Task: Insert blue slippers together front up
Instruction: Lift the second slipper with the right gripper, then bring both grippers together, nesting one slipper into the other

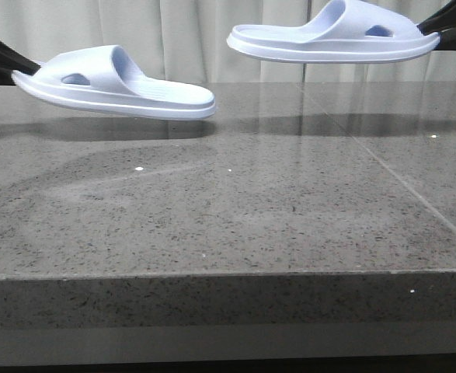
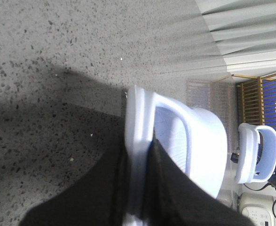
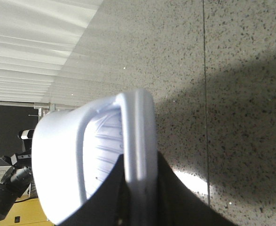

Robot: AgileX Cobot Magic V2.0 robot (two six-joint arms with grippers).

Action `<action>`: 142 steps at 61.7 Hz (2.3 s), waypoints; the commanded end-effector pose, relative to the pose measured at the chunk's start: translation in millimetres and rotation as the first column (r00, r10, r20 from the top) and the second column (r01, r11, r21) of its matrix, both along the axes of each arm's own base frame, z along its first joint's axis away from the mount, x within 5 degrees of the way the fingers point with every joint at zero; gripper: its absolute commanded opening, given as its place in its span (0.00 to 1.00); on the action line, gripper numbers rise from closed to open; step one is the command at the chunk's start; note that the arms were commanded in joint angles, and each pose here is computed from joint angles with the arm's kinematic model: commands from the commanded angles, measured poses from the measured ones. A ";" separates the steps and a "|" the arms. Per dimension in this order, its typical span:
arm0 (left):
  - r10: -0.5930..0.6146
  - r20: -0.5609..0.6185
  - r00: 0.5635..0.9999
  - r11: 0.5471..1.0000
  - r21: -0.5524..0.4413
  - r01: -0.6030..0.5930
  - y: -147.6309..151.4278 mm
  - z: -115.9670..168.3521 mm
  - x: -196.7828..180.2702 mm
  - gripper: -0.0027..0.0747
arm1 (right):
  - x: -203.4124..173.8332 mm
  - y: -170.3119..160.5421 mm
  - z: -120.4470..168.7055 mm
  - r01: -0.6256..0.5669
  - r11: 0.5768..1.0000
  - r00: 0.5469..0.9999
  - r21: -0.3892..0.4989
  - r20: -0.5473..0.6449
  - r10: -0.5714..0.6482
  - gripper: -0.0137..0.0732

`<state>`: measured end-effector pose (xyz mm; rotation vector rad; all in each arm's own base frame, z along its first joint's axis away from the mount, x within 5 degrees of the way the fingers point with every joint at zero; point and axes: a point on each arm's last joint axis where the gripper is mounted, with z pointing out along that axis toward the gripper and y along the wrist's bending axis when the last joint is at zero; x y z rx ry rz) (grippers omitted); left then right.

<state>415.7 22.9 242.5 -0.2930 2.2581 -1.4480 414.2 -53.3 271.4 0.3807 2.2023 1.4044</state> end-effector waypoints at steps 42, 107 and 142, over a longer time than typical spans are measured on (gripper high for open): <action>-0.102 0.124 0.987 0.971 -0.202 0.126 -55.0 51.4 -7.2 0.01 | 24.9 85.6 -8.4 -0.073 0.987 0.997 0.144 0.022 0.070 0.02; -0.069 0.130 0.989 0.949 -0.297 0.105 -119.5 58.7 -2.0 0.01 | 20.1 150.9 -2.3 -0.159 0.963 0.987 0.218 0.034 0.156 0.02; -0.128 0.142 0.982 0.979 -0.140 0.148 -120.7 46.5 -4.9 0.01 | 20.6 140.4 -5.8 -0.157 0.972 0.988 0.175 0.028 0.154 0.17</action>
